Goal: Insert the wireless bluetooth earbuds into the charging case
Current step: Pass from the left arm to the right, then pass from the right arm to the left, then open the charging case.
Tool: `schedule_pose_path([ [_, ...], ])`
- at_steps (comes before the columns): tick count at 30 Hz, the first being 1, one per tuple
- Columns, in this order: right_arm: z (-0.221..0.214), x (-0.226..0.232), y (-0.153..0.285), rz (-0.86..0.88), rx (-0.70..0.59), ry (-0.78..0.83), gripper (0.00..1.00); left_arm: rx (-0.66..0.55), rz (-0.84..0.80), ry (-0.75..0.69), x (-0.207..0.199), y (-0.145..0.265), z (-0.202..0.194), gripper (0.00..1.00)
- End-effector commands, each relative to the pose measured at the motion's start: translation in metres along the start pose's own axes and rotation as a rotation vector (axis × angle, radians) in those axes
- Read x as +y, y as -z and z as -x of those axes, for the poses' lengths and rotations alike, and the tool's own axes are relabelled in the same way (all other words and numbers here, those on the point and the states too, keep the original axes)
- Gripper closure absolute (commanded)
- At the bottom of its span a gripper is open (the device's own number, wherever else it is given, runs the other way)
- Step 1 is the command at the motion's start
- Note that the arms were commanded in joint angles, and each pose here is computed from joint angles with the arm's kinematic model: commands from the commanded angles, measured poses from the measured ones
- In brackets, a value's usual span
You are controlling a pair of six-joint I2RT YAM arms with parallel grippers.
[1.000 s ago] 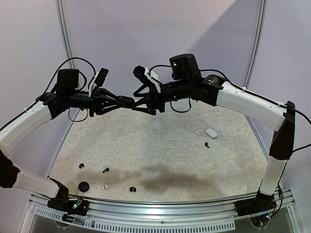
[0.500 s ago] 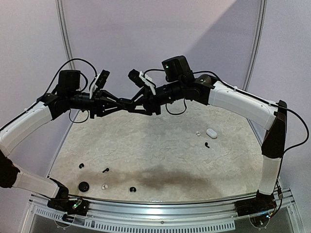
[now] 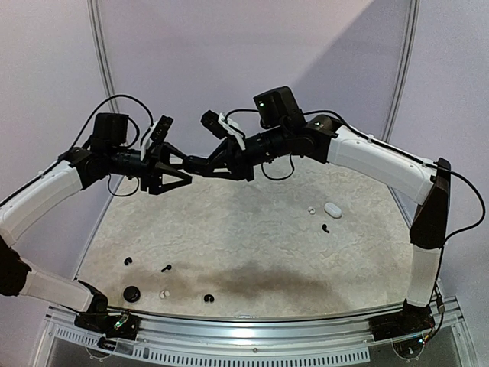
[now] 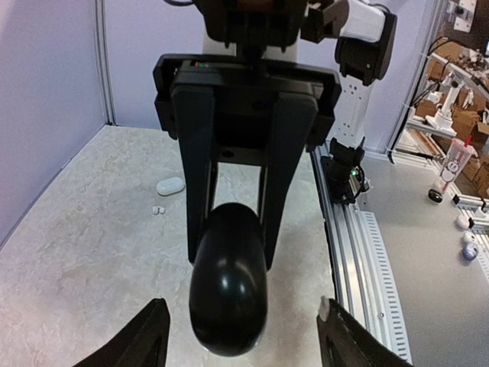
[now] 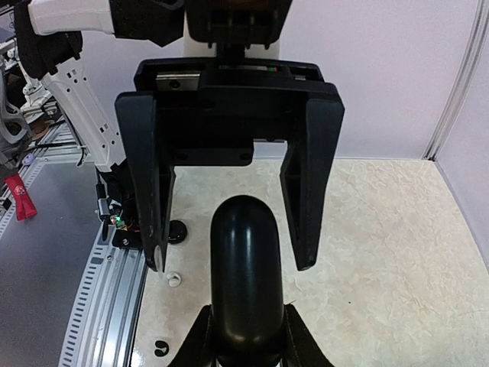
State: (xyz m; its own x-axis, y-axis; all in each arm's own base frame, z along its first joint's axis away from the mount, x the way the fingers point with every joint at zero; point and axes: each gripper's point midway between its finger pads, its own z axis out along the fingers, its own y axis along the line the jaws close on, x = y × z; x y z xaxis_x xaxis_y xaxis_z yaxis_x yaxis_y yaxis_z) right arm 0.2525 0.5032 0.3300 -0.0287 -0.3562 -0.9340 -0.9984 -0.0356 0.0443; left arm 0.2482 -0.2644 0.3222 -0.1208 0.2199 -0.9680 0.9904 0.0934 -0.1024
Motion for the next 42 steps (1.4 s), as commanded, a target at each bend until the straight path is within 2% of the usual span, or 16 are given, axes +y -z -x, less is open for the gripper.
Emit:
schedule_pose_path([
  [1, 0.013, -0.001, 0.01, -0.03, -0.013, 0.042, 1.0, 0.039, -0.019, -0.018, -0.006, 0.001, -0.018, 0.36],
  [6, 0.014, -0.001, 0.01, -0.033, -0.016, 0.047, 1.0, -0.006, -0.004, 0.005, 0.0, -0.003, -0.009, 0.51],
  [16, 0.015, -0.001, 0.009, -0.029, -0.022, 0.047, 1.0, -0.049, 0.002, 0.042, 0.004, -0.01, -0.002, 0.68],
  [21, 0.017, -0.001, 0.009, -0.03, -0.028, 0.053, 1.0, -0.053, -0.006, 0.044, 0.002, -0.012, -0.002, 0.98],
  [22, 0.018, -0.001, 0.01, -0.03, -0.032, 0.055, 1.0, -0.053, -0.005, 0.044, 0.002, -0.012, -0.001, 1.0],
  [23, 0.018, -0.002, 0.01, -0.033, -0.035, 0.052, 0.98, -0.053, -0.004, 0.044, 0.002, -0.012, -0.002, 1.0],
  [26, 0.021, -0.005, 0.011, -0.054, -0.043, 0.045, 0.69, -0.045, 0.0, 0.023, 0.002, -0.012, -0.004, 1.0],
  [27, 0.022, -0.006, 0.011, -0.061, -0.047, 0.044, 0.62, -0.04, 0.002, 0.005, 0.001, -0.012, -0.005, 1.0],
  [29, 0.023, -0.008, 0.011, -0.076, -0.055, 0.04, 0.56, -0.025, 0.003, -0.034, -0.001, -0.011, -0.008, 1.0],
  [36, 0.022, -0.021, 0.015, -0.119, -0.061, 0.006, 0.57, 0.023, -0.002, -0.146, -0.009, -0.009, -0.016, 1.0],
  [42, 0.018, -0.035, 0.02, -0.166, -0.053, -0.04, 0.62, 0.031, -0.002, -0.147, -0.011, -0.008, -0.017, 1.0],
])
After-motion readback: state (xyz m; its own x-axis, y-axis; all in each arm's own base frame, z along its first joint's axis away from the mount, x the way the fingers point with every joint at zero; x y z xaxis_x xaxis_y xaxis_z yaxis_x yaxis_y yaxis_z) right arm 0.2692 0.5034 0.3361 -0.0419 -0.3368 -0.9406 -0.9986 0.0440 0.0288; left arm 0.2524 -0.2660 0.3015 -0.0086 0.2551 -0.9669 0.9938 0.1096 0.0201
